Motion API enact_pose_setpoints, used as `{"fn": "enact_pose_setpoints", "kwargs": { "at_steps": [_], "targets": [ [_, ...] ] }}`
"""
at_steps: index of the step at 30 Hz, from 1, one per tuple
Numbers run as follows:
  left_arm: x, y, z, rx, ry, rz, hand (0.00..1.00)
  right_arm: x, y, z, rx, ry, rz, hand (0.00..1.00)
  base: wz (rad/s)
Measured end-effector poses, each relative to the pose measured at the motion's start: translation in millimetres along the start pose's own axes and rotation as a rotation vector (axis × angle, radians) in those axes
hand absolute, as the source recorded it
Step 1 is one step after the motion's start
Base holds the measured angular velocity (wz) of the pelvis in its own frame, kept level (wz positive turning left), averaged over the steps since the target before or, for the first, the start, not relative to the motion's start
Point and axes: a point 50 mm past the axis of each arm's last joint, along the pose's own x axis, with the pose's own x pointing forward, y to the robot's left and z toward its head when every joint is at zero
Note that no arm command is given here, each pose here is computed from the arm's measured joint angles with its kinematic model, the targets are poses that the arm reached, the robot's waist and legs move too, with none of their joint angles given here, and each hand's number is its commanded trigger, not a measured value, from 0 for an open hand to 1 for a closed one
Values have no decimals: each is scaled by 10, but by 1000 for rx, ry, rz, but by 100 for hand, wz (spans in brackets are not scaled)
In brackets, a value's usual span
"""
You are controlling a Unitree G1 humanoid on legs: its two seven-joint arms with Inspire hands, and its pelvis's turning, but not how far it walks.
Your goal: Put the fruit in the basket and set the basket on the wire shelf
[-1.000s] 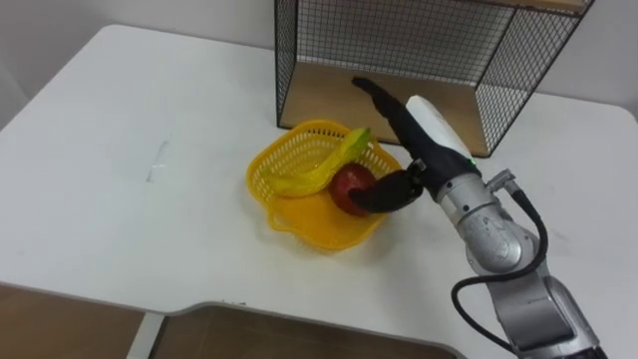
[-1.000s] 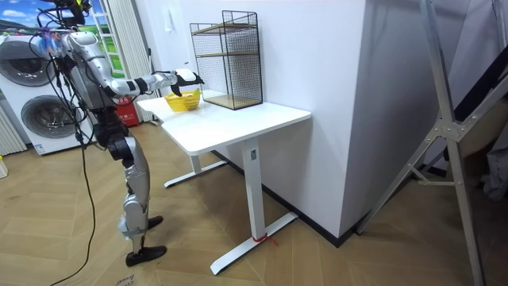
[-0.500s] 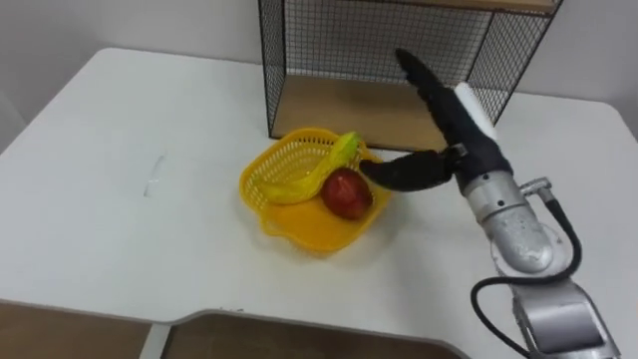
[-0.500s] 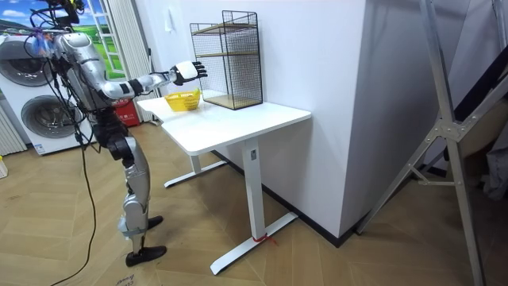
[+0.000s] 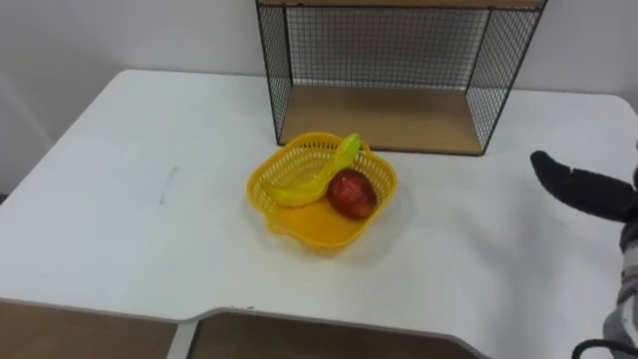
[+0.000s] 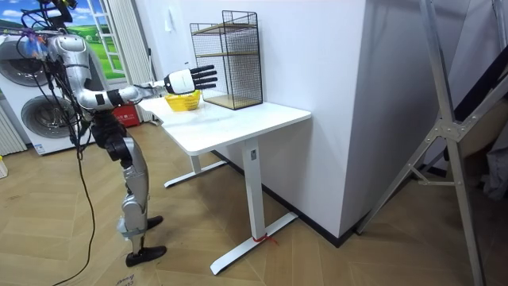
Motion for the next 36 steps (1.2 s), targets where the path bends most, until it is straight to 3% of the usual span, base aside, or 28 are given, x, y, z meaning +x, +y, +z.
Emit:
{"fn": "enact_pose_setpoints", "kwargs": {
  "at_steps": [3, 5, 8, 10, 14, 21, 26, 36],
  "targets": [
    [-174, -154, 553, -147, -208, 4, 0, -48, -49, -56, -22, 22, -18, 0, -7],
    [-484, -278, 1039, -257, -435, -35, 0, -55, -44, -57, -49, 16, -13, 0, 0],
    [-931, -291, 1502, -402, -709, -106, 0, -59, -43, -63, -59, 14, -10, 0, 0],
    [-1085, -277, 1615, -440, -809, -122, 0, -61, -44, -73, -60, 15, -10, 0, 4],
    [-1278, -325, 1715, -480, -872, -202, 0, -63, -26, -78, -54, 19, 23, 0, 5],
    [-1644, -672, 1587, -404, -888, -559, 0, -104, 102, -126, 59, 58, 123, 0, 8],
    [-1884, -994, 1239, -296, -769, -884, 0, -201, 299, -274, 157, 128, 222, 0, -3],
    [-2037, -1325, 555, -166, -458, -1236, 0, -296, 440, -380, 317, 204, 276, 0, -14]
  ]
}}
